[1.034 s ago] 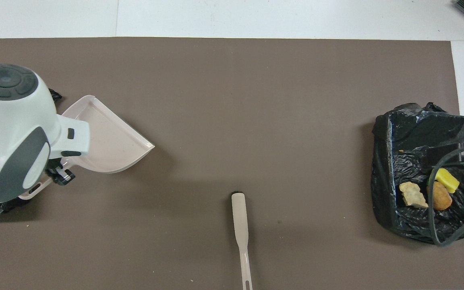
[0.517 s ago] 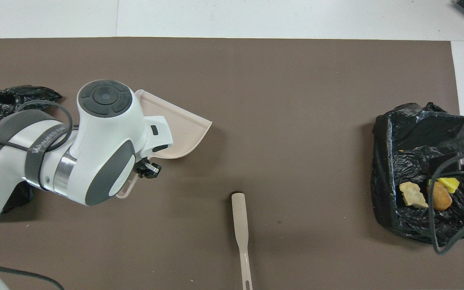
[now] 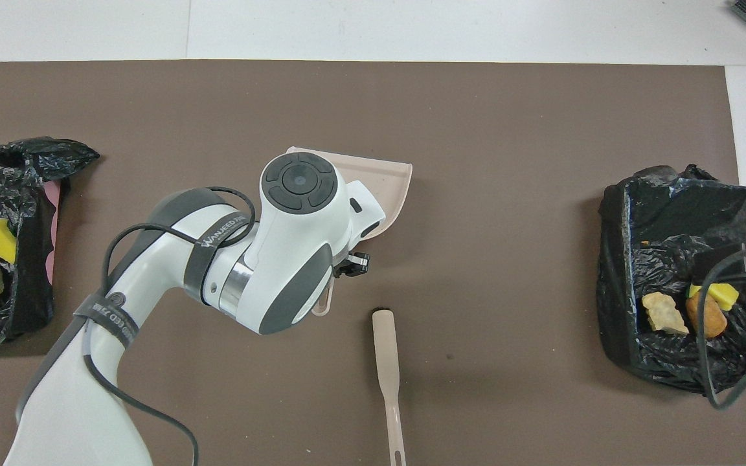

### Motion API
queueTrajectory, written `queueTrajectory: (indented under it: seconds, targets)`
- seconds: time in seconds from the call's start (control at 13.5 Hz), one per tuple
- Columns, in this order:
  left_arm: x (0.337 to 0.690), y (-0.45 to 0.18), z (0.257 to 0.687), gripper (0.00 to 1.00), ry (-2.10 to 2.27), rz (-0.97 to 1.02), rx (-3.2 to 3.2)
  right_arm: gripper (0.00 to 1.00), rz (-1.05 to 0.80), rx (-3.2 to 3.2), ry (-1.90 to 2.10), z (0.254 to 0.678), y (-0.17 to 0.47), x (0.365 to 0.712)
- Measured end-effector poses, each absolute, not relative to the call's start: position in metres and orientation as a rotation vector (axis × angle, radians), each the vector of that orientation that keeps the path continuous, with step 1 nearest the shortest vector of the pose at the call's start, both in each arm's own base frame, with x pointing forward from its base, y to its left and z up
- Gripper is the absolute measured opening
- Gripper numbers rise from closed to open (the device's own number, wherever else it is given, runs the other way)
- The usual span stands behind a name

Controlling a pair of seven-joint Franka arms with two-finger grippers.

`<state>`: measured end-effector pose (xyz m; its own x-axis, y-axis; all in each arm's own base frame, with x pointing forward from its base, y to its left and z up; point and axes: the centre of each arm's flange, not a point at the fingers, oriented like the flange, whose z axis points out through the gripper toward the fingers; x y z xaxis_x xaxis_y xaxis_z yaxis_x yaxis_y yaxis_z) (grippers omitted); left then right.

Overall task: Sweep and dump trash in bin
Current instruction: 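Bring the empty dustpan to the table middle and release it with the left gripper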

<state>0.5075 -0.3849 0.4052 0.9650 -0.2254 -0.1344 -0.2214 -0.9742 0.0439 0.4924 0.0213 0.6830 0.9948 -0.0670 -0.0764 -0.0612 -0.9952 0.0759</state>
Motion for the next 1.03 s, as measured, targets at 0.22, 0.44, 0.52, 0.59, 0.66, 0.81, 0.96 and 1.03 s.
queueTrajectory:
  seconds: [0.22, 0.44, 0.52, 0.59, 0.66, 0.81, 0.96, 1.03]
  targets:
    - [0.509, -0.421, 0.377, 0.32, -0.180, -0.166, 3.063, 1.00, -0.106, 3.074, -0.089, 0.687, 0.024, 0.507]
    - [0.505, -0.460, 0.345, 0.32, -0.107, -0.106, 3.042, 1.00, -0.105, 3.077, -0.084, 0.687, 0.026, 0.511]
    - [0.507, -0.462, 0.348, 0.37, -0.106, -0.093, 3.036, 1.00, -0.102, 3.077, -0.084, 0.687, 0.026, 0.511]
    - [0.511, -0.460, 0.354, 0.49, -0.100, -0.077, 3.030, 1.00, -0.100, 3.077, -0.084, 0.688, 0.026, 0.511]
    - [0.516, -0.456, 0.363, 0.62, -0.094, -0.059, 3.025, 1.00, -0.099, 3.077, -0.085, 0.688, 0.025, 0.511]
    - [0.527, -0.438, 0.388, 0.88, -0.082, -0.043, 3.028, 1.00, -0.098, 3.078, -0.085, 0.689, 0.025, 0.511]
    - [0.549, -0.394, 0.416, 1.00, 0.007, -0.045, 3.036, 1.00, -0.098, 3.078, -0.085, 0.689, 0.025, 0.511]
    - [0.563, -0.367, 0.425, 1.00, 0.064, -0.045, 3.036, 1.00, -0.098, 3.078, -0.085, 0.689, 0.025, 0.511]
